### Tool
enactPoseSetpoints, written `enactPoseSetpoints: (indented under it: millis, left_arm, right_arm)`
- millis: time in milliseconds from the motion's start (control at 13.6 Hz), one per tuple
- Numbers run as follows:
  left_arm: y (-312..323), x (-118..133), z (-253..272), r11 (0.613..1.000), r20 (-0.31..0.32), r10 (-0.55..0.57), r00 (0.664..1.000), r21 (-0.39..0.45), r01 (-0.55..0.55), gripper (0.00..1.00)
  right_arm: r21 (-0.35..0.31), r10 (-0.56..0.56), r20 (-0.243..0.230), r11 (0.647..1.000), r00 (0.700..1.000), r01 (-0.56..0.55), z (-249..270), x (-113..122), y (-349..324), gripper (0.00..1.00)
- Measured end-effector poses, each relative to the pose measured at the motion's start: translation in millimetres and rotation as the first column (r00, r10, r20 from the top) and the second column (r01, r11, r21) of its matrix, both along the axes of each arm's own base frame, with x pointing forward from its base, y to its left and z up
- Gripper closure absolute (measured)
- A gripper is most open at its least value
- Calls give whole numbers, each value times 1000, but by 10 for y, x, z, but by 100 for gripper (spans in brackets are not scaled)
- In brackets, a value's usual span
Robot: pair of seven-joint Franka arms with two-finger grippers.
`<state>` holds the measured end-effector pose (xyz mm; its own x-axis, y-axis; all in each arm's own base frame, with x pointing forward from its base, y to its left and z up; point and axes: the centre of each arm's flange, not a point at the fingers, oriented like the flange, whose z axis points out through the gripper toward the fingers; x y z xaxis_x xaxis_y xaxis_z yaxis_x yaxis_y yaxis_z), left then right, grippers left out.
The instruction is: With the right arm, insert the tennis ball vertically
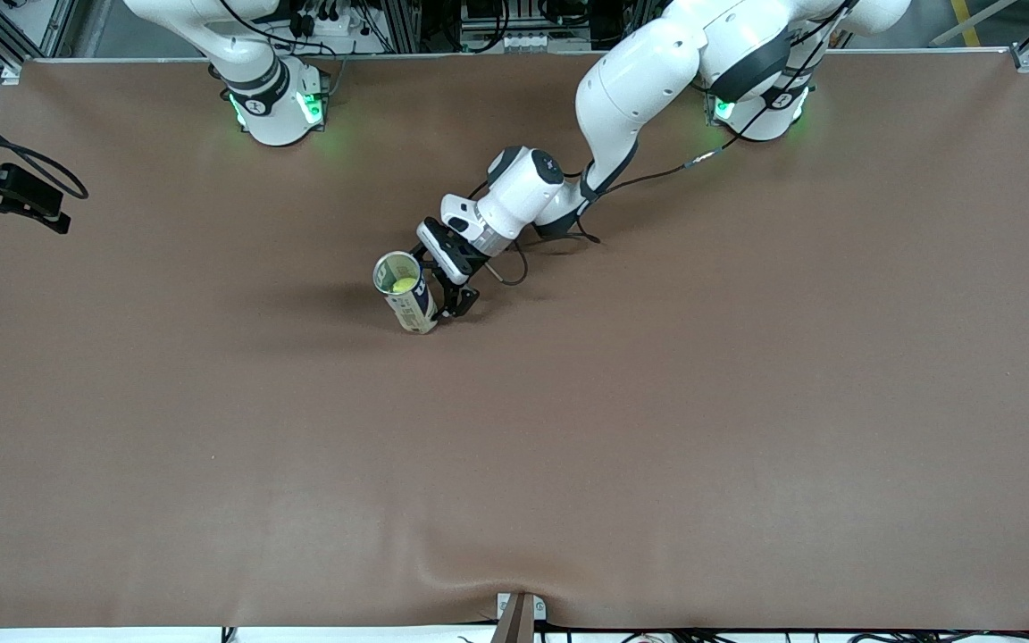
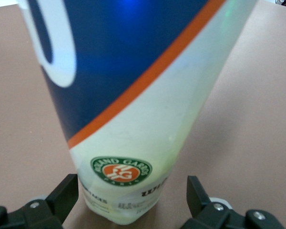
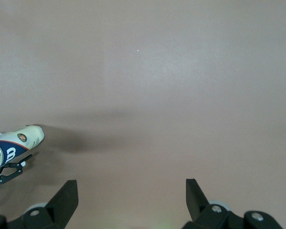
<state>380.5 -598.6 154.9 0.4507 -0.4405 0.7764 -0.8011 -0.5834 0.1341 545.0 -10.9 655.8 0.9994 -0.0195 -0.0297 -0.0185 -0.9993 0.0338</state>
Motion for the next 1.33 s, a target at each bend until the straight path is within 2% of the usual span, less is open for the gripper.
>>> enactPoseSetpoints:
  millis: [369, 737, 1106, 1327]
  left_arm:
    - [148, 31, 143, 1000, -23, 10, 1000, 11, -9, 0]
    - [326, 157, 328, 999, -99, 5, 995, 37, -2, 0]
    - [463, 363, 553, 997, -224, -1, 975, 69, 17, 0]
    - [574, 518, 818, 995, -334, 3, 943, 99, 32, 0]
  right_arm:
    - [0, 0, 0, 1000, 1000, 0, -1, 0, 0, 0]
    - [0, 0, -3, 1000, 1000, 0, -4, -2, 0, 0]
    - [0, 0, -6, 1000, 1000, 0, -7, -5, 0, 0]
    - [0, 0, -7, 1000, 1000, 0, -8, -5, 0, 0]
